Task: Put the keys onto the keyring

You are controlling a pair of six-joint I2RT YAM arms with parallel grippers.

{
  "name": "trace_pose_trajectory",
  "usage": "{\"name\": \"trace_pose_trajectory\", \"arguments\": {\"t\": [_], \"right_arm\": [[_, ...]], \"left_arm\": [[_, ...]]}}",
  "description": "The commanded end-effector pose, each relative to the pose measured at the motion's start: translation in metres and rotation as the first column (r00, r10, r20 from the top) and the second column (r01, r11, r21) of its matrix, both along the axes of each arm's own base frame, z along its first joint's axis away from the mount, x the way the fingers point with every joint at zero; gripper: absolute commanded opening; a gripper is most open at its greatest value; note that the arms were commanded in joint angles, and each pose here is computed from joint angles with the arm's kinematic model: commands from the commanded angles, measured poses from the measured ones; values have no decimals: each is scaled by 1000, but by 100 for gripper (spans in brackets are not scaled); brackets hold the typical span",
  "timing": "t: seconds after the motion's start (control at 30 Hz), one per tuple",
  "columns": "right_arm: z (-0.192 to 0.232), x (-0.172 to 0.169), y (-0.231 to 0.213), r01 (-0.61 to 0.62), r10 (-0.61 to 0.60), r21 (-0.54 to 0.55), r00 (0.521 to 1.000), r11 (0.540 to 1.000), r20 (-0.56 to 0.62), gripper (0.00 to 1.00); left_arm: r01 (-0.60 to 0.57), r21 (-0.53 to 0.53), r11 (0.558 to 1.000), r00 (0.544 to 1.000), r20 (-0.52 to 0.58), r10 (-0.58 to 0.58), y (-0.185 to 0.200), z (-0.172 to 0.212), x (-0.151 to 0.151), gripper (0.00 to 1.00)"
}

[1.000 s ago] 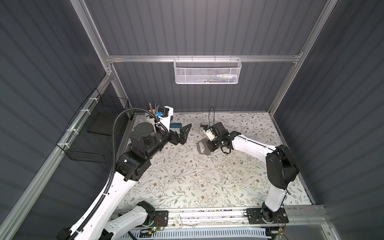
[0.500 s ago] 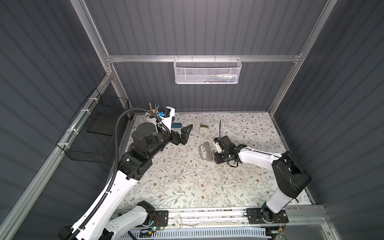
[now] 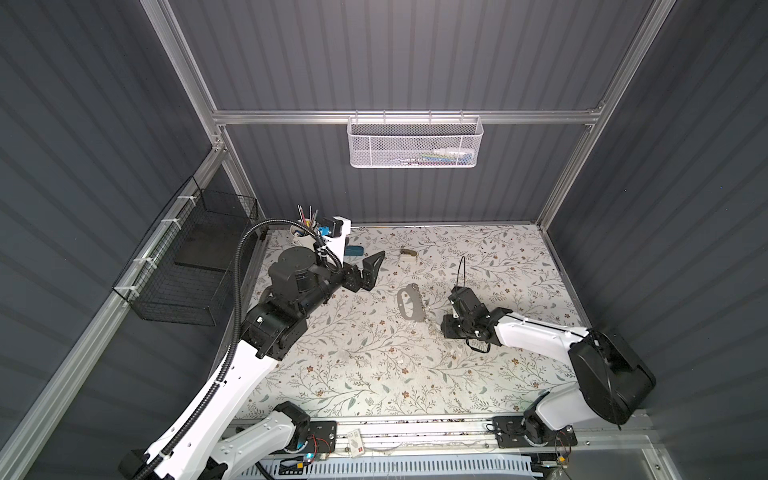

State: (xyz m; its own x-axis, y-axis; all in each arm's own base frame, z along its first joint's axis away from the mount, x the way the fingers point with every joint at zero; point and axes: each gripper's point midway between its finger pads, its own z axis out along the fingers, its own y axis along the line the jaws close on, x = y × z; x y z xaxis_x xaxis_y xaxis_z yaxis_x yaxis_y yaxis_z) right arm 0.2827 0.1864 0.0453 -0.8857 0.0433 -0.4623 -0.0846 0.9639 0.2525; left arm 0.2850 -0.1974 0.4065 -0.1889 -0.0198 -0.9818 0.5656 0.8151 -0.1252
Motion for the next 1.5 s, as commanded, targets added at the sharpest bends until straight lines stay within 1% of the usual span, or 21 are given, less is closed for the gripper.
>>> {"name": "trace_pose_trajectory", "arguments": {"t": [0.0,0.1,0.17,0.23,0.3,0.43,0.5,0.57,0.63,0.73,0.83,0.9,0.97,1.03,1.13,1.23,1.3,1.33,1.37,1.43,1.47], "right_arm": [[23,2,-20,81,-81,-6,994,997,67,45],[54,4,-43,134,-130,-10,978,991,162,54],[76,6,-61,176,-167,-17,956,984,240,60],[99,7,-79,216,-200,-11,923,976,328,67],[116,8,-104,280,-249,-19,880,960,405,78],[140,11,-147,402,-321,-39,783,915,532,98],[149,13,-169,473,-340,-75,726,878,598,99],[154,13,-192,557,-363,-109,665,823,653,99],[153,15,-208,612,-367,-127,613,781,699,99],[143,22,-223,645,-361,-133,573,753,736,99],[130,31,-229,646,-329,-177,582,742,744,99],[118,39,-233,644,-301,-210,589,736,750,99],[110,47,-234,645,-299,-217,591,732,749,99],[98,58,-228,610,-274,-226,615,760,739,99],[94,75,-216,549,-214,-244,639,799,739,99],[100,88,-208,510,-163,-229,613,829,773,99],[96,97,-202,465,-128,-229,617,855,776,99],[92,100,-200,453,-112,-236,618,860,778,99],[96,102,-204,475,-114,-236,597,848,794,99],[91,103,-206,460,-143,-221,632,860,762,99],[89,102,-205,441,-137,-210,634,872,761,99]], "left_arm": [[-116,34,993,992,-54,118,12,-25,19,100],[-255,92,963,958,-110,265,28,-59,39,100],[-384,129,914,908,-129,399,47,-83,50,100],[-509,182,842,837,-127,533,69,-107,59,100],[-618,236,750,752,-102,651,91,-134,64,100],[-624,379,684,706,-104,701,106,-193,75,100],[-634,445,633,664,-107,740,119,-223,79,100],[-677,485,554,607,-58,793,139,-238,82,100],[-693,501,518,575,-48,816,157,-255,87,100],[-701,498,511,532,-113,839,183,-285,94,100],[-690,482,540,559,-121,821,193,-294,109,100],[-665,497,558,607,-76,791,192,-301,118,100],[-679,485,551,599,-68,798,200,-311,120,100],[-679,442,587,625,-72,777,203,-317,124,100],[-692,412,593,628,-61,776,211,-320,128,100],[-658,368,657,686,-67,725,204,-326,130,100],[-667,334,666,694,-47,718,203,-333,125,100],[-672,323,667,695,-36,718,204,-336,124,100],[-679,318,661,691,-27,723,205,-335,126,100],[-659,341,670,696,-60,715,203,-340,127,100],[-660,325,677,703,-52,710,204,-338,129,100]]}}
